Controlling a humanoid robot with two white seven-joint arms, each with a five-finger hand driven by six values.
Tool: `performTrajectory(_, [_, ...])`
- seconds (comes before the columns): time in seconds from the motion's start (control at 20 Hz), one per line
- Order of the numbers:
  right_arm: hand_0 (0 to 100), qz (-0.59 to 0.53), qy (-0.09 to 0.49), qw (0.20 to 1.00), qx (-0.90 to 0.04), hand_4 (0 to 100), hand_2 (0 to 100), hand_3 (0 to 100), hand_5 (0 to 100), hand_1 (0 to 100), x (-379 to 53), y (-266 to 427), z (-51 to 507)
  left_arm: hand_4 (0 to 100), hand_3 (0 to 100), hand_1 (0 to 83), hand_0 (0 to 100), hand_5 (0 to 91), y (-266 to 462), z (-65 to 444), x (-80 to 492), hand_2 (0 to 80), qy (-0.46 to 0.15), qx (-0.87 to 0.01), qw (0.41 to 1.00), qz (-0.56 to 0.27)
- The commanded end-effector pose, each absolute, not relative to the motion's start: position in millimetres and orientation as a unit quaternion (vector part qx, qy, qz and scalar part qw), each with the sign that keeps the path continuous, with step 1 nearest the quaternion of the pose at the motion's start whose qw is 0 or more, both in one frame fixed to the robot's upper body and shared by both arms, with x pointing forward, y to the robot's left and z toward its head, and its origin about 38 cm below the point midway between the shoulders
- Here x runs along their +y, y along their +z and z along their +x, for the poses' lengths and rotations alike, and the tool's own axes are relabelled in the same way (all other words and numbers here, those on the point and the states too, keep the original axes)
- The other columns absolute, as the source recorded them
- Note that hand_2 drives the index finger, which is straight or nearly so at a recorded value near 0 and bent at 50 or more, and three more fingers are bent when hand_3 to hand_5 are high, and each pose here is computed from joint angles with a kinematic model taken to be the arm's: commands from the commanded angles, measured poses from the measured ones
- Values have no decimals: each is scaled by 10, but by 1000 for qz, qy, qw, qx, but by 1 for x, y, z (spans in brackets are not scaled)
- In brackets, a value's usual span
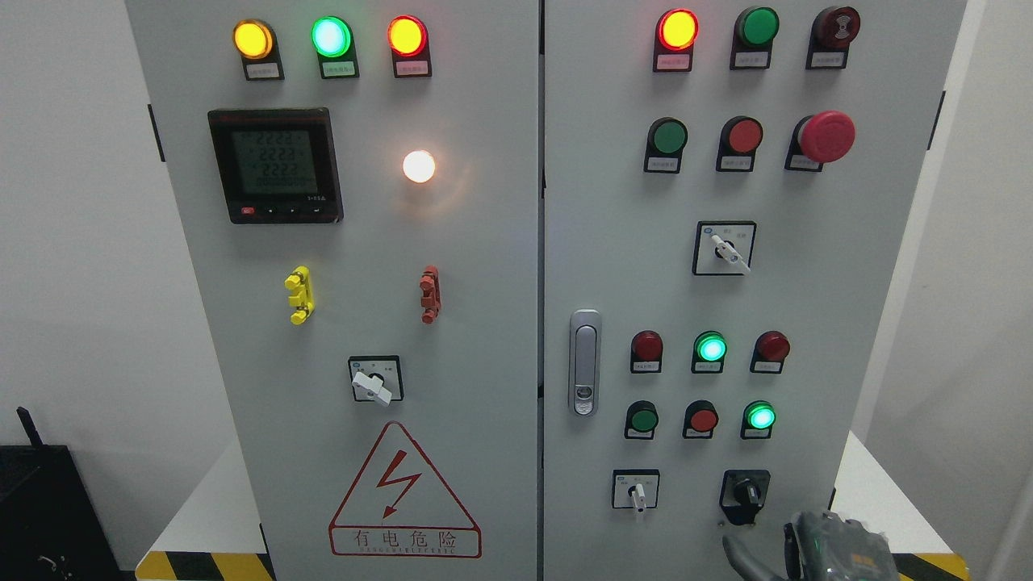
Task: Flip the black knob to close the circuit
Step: 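Raise the right hand up toward the black rotary knob, then grip the black knob with the right hand and twist it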
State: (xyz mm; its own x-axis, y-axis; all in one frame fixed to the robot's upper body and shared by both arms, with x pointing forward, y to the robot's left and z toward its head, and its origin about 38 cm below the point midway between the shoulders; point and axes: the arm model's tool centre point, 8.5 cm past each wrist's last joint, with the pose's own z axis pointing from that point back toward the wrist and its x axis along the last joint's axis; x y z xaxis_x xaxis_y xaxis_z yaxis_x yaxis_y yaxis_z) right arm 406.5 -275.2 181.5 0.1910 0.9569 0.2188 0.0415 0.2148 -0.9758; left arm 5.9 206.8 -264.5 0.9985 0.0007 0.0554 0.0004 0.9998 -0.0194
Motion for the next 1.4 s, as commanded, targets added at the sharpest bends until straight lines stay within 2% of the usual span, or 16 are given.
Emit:
performTrajectory(0.0, [0,-496,382,601,-497,837,897,1000,882,0,-281,176,413,27,50,0,0,0,-265,-4,207,0,11,-28,1000,-10])
performTrajectory(1.35, [0,-496,367,621,-483,843,899,1000,888,0,-282,173,426,26,50,0,0,0,-265,-4,207,0,11,-28,1000,-10])
